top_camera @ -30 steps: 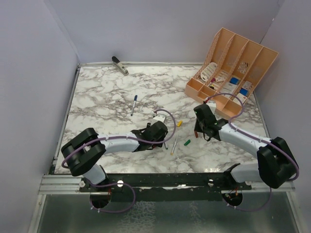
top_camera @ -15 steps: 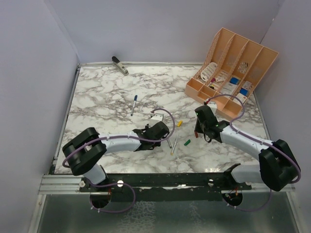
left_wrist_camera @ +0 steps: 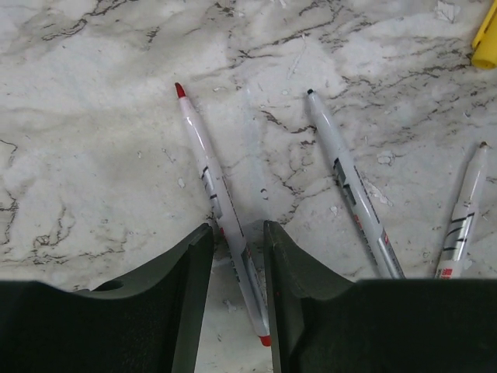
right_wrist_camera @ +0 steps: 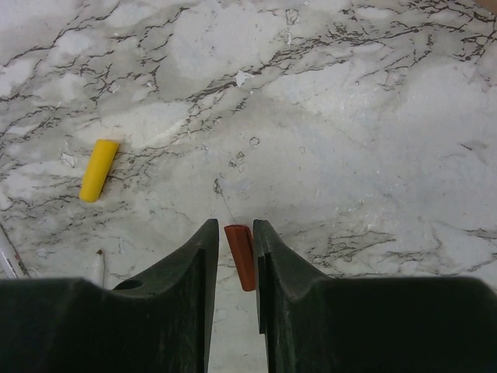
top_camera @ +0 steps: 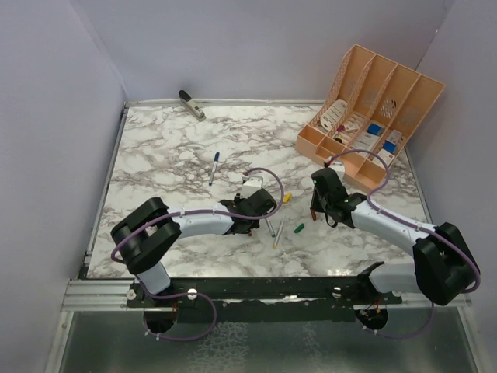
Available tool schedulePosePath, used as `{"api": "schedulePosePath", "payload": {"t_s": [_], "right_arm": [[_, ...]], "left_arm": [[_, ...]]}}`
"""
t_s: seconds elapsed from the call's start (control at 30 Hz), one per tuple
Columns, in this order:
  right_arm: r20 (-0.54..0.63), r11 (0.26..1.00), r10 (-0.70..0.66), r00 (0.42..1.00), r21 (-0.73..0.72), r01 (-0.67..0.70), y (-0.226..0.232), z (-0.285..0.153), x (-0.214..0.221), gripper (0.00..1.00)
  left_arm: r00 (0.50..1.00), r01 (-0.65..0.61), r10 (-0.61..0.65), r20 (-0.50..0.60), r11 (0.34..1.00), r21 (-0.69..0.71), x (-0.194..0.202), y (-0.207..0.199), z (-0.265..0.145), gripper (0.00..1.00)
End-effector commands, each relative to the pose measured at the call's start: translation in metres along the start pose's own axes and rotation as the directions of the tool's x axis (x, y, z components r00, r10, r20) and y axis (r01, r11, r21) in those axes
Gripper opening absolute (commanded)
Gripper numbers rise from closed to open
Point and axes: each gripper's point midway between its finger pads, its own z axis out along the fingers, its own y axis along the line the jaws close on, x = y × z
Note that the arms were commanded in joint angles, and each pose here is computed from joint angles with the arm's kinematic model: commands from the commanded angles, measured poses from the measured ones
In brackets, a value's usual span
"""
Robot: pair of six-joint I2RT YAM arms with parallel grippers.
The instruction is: Insert the pens into the pen caps
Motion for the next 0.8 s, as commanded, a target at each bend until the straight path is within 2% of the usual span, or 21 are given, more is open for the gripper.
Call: {"api": "schedulePosePath", "payload": {"t_s": [0.0, 0.13, 0.3, 0.57, 0.7, 0.77], "right_arm": [[0.003, 1.0, -0.007, 1.0, -0.031, 0.007, 0.007, 0.002, 0.0, 0.25], [0.002, 1.0, -0.01, 1.0, -0.027, 0.01, 0.007, 0.002, -0.001, 0.25], [-0.007, 1.0, -0.01, 1.0, -0.017, 0.01, 0.005, 0.001, 0.001, 0.25], [-0.049, 1.0, -0.018, 0.999, -0.027, 0.017, 0.007, 0.005, 0.012, 0.25], [-0.1, 1.0, -0.021, 0.995, -0.014, 0.019, 0.003, 0.008, 0.027, 0.25], [-0.113, 1.0, -0.02, 0.993, -0.019, 0.018, 0.003, 0.006, 0.033, 0.25]], "left_arm": [[0.918, -0.181, 0.085, -0.387, 0.959, -0.219, 0.109, 0.093, 0.005, 0.37], [0.915, -0.17, 0.073, -0.398, 0.962, -0.214, 0.112, 0.094, 0.005, 0.37], [0.903, -0.157, 0.069, -0.424, 0.972, -0.175, 0.122, 0.091, 0.003, 0.22], [0.899, -0.167, 0.11, -0.424, 0.981, -0.1, 0.124, 0.08, -0.004, 0.11], [0.89, -0.178, 0.121, -0.439, 0.98, -0.091, 0.128, 0.079, -0.003, 0.0], [0.884, -0.182, 0.128, -0.449, 0.98, -0.079, 0.13, 0.078, -0.002, 0.0]]}}
